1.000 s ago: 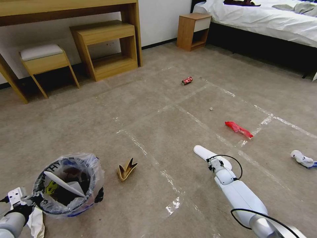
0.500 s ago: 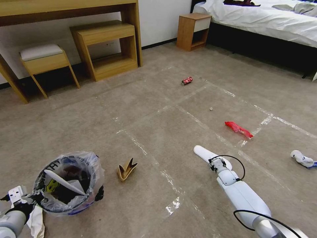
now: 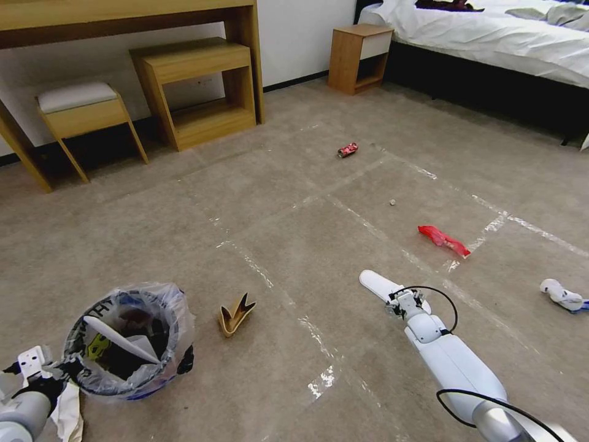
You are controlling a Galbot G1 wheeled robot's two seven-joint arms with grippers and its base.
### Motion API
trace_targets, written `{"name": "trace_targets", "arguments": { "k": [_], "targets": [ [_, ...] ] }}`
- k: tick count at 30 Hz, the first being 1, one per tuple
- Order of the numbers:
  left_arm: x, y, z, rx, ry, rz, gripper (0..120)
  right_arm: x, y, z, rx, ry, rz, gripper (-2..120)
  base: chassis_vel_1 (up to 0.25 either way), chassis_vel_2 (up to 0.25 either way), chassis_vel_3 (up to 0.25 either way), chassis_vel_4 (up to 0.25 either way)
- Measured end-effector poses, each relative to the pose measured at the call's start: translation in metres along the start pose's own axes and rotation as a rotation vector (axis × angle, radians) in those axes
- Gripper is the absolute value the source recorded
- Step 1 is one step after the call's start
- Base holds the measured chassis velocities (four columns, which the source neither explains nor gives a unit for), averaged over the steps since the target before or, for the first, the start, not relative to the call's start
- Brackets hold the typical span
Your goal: Pick up the trash bin and place the garbage on the floor into it.
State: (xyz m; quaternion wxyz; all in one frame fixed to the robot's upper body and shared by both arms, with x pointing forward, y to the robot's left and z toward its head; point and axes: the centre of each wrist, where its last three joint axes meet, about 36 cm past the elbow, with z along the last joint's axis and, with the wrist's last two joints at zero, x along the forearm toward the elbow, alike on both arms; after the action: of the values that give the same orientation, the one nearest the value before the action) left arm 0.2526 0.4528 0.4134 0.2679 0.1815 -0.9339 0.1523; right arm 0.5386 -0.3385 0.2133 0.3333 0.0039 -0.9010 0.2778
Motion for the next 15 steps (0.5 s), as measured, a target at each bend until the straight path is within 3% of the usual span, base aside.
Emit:
{"name": "trace_targets", "arguments": {
  "k": [15],
  "targets": [
    [-0.001,-0.002,0.0,0.003,-0.009,0.005,1,0.002,-0.012,0.003,0.01,0.015,0.017,88,0.0,0.0,0.0,0.0]
  ]
}}
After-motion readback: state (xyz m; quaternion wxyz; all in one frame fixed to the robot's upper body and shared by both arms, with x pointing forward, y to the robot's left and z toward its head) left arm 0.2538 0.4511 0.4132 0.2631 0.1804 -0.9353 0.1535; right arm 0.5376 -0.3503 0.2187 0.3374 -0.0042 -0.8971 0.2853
